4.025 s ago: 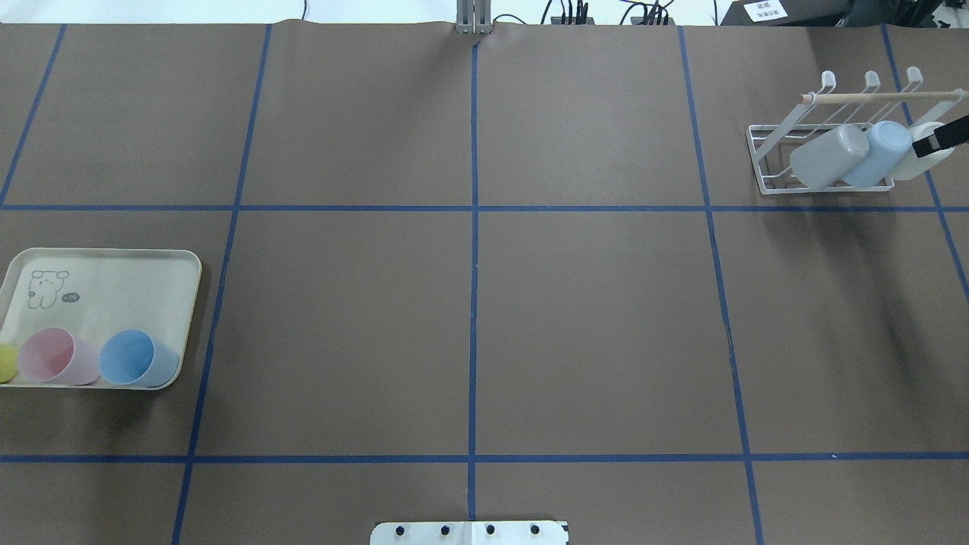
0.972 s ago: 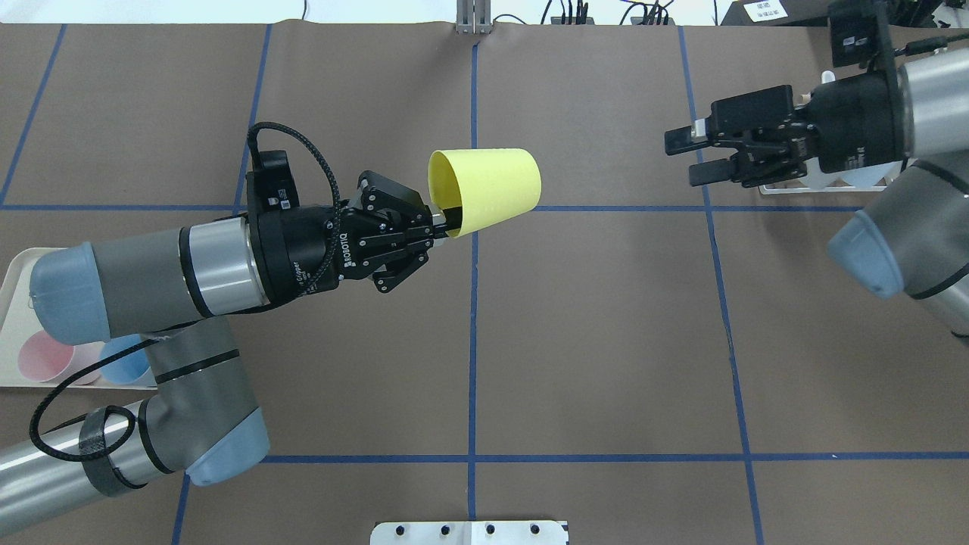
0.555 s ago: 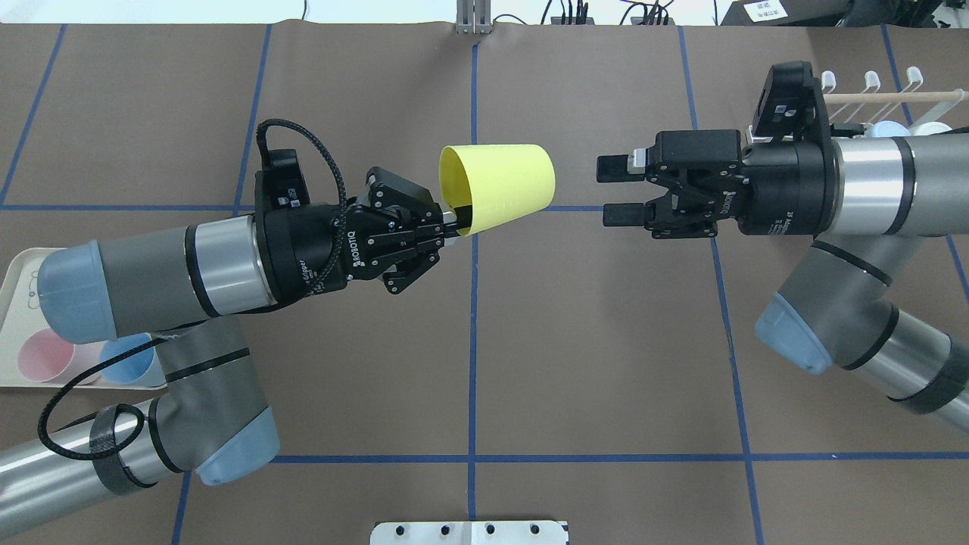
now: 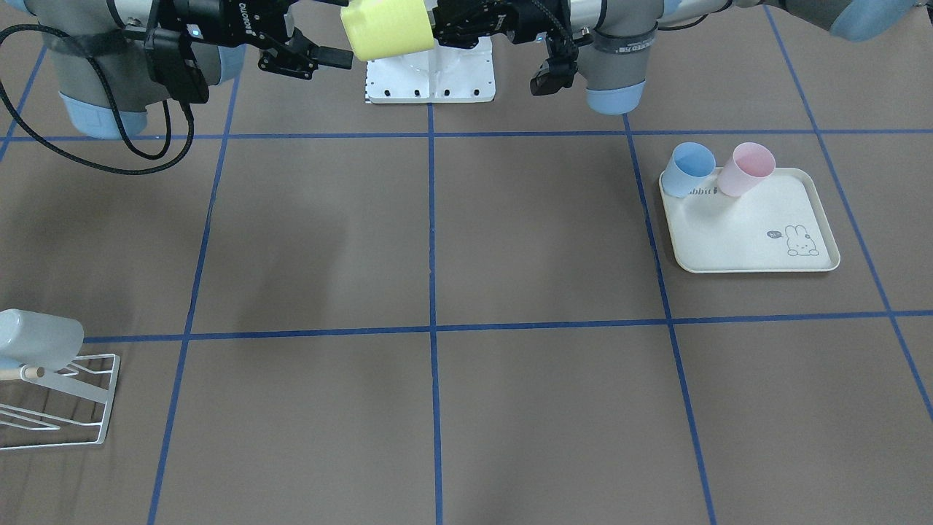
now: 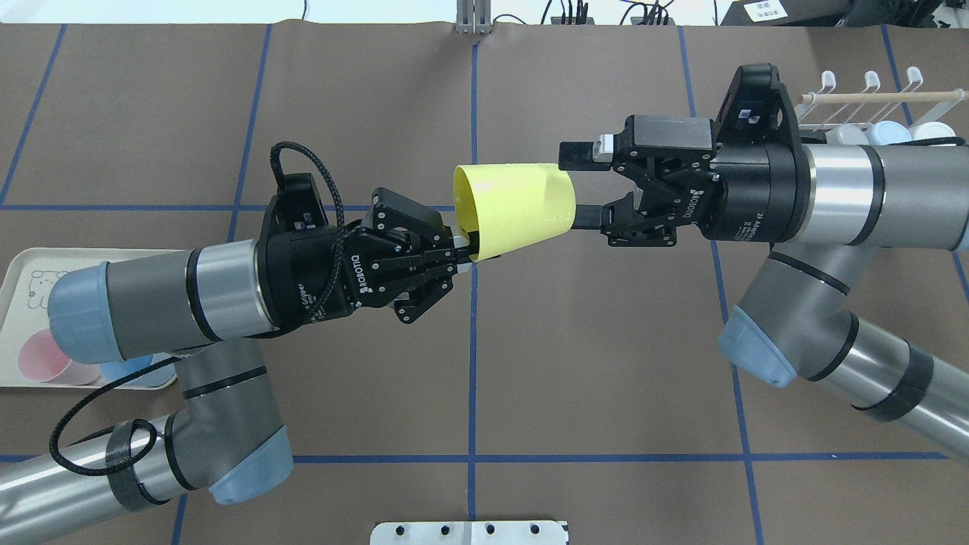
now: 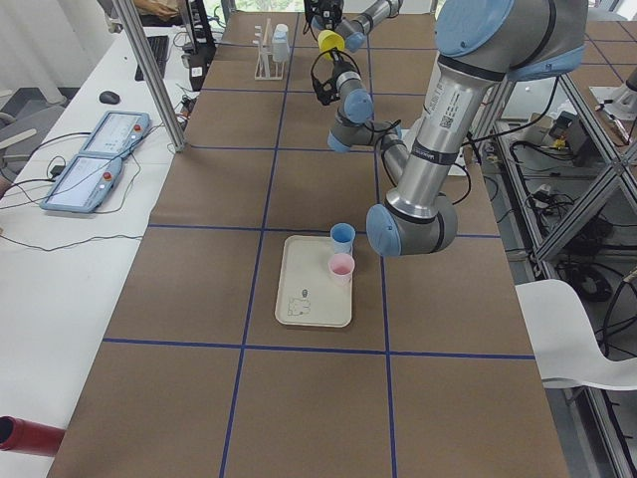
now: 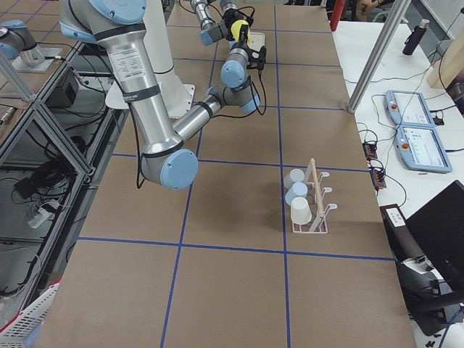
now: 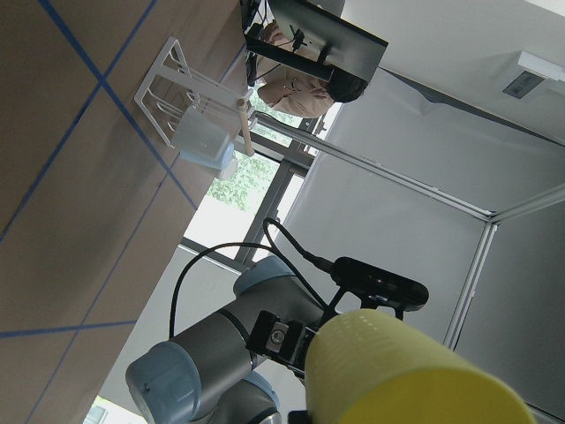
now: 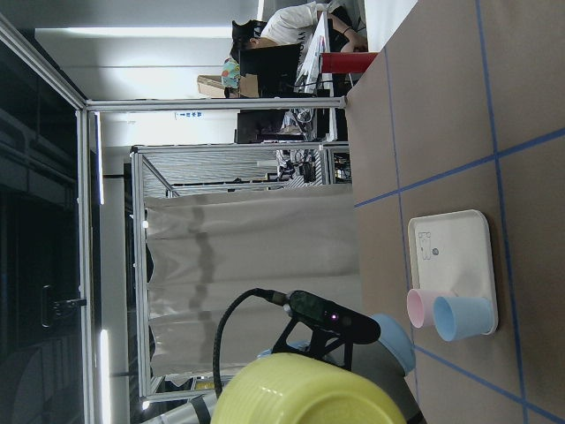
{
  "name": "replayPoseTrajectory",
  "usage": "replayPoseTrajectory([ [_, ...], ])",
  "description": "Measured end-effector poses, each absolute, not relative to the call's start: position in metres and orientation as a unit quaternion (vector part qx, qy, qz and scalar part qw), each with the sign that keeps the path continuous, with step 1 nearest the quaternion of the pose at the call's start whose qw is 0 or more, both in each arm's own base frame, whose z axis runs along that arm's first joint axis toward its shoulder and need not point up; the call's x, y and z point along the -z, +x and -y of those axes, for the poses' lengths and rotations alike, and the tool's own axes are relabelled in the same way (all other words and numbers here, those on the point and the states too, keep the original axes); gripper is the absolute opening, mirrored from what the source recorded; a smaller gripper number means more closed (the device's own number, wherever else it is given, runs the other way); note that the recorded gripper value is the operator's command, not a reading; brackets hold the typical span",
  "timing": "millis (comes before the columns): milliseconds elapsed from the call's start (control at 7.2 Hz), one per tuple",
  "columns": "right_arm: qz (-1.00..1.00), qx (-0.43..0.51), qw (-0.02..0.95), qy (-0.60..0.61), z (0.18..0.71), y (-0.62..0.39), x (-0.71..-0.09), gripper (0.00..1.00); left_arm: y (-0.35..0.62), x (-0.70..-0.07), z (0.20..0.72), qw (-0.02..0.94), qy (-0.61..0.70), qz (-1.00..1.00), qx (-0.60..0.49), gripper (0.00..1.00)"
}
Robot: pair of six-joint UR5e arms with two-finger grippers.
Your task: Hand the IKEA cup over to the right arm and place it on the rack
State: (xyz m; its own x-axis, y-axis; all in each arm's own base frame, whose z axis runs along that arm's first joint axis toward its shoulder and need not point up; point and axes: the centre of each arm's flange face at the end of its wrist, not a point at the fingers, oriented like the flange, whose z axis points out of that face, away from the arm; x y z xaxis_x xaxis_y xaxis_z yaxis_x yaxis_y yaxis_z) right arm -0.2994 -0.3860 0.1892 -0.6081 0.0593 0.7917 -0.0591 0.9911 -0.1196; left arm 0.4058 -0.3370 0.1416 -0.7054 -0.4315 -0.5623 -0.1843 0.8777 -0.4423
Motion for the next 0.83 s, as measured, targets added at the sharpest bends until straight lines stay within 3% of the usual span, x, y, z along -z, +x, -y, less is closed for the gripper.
replayPoseTrajectory([
  [833,0.912,-0.074,0.402,-0.016,0.372,-0.308,-0.183,0.95,0.408,-0.14,0.32,0.315,-0.198,-0.915,0.157,0.0],
])
